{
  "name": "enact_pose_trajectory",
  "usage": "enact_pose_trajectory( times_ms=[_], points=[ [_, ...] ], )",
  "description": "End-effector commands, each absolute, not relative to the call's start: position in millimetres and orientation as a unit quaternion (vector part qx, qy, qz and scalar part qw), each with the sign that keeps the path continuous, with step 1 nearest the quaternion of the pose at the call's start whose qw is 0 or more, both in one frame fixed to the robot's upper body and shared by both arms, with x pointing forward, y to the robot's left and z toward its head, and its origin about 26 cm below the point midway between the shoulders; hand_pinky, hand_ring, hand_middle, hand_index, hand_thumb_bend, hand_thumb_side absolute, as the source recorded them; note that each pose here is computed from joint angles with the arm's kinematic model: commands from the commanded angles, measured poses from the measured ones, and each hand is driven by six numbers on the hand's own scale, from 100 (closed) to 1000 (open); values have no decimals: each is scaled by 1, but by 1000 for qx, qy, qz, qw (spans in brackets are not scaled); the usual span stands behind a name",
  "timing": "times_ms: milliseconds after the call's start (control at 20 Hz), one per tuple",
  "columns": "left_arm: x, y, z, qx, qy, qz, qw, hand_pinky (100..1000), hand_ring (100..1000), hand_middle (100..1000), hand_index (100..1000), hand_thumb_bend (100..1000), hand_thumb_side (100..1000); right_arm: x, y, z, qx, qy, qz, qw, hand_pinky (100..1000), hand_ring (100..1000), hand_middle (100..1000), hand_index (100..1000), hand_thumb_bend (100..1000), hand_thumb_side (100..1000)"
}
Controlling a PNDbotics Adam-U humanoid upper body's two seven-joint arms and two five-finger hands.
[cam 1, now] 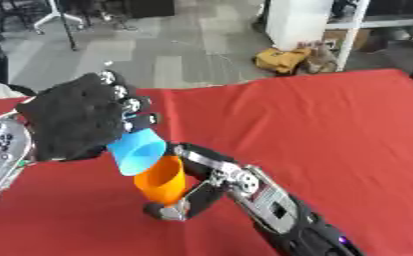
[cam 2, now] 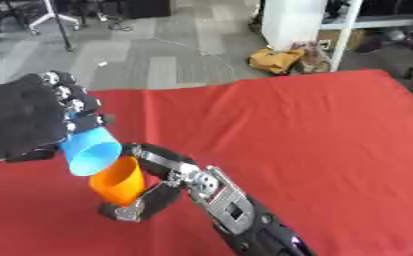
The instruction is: Pour the contents of one cup into another cup.
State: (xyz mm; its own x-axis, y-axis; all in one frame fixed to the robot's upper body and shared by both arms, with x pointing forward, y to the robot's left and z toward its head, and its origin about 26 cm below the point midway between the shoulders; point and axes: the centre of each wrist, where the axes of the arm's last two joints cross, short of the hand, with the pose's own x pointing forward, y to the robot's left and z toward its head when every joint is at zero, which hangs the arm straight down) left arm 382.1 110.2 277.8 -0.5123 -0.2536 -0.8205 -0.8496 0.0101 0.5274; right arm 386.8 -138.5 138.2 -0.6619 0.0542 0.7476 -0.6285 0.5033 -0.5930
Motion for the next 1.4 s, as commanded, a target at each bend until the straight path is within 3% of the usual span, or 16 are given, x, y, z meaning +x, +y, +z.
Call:
enact_pose_trajectory(
  times_ms=[50,400,950,1400],
  points=[
    [376,115,302,-442,666,534,274,252,248,304,671,699,100,387,-139,149,177,-791,465,356,433,274,539,787,213,100],
    [367,118,314,-453,674,515,275,255,250,305,671,698,100,387,-140,148,176,-791,464,358,432,273,539,787,213,100],
    [373,104,295,-412,646,568,300,252,255,309,676,715,100,387,-139,148,177,-791,464,357,430,273,538,786,213,100],
    [384,108,280,-409,624,604,281,264,263,319,682,723,100,387,-139,146,174,-790,464,361,425,270,535,784,213,100]
  ],
)
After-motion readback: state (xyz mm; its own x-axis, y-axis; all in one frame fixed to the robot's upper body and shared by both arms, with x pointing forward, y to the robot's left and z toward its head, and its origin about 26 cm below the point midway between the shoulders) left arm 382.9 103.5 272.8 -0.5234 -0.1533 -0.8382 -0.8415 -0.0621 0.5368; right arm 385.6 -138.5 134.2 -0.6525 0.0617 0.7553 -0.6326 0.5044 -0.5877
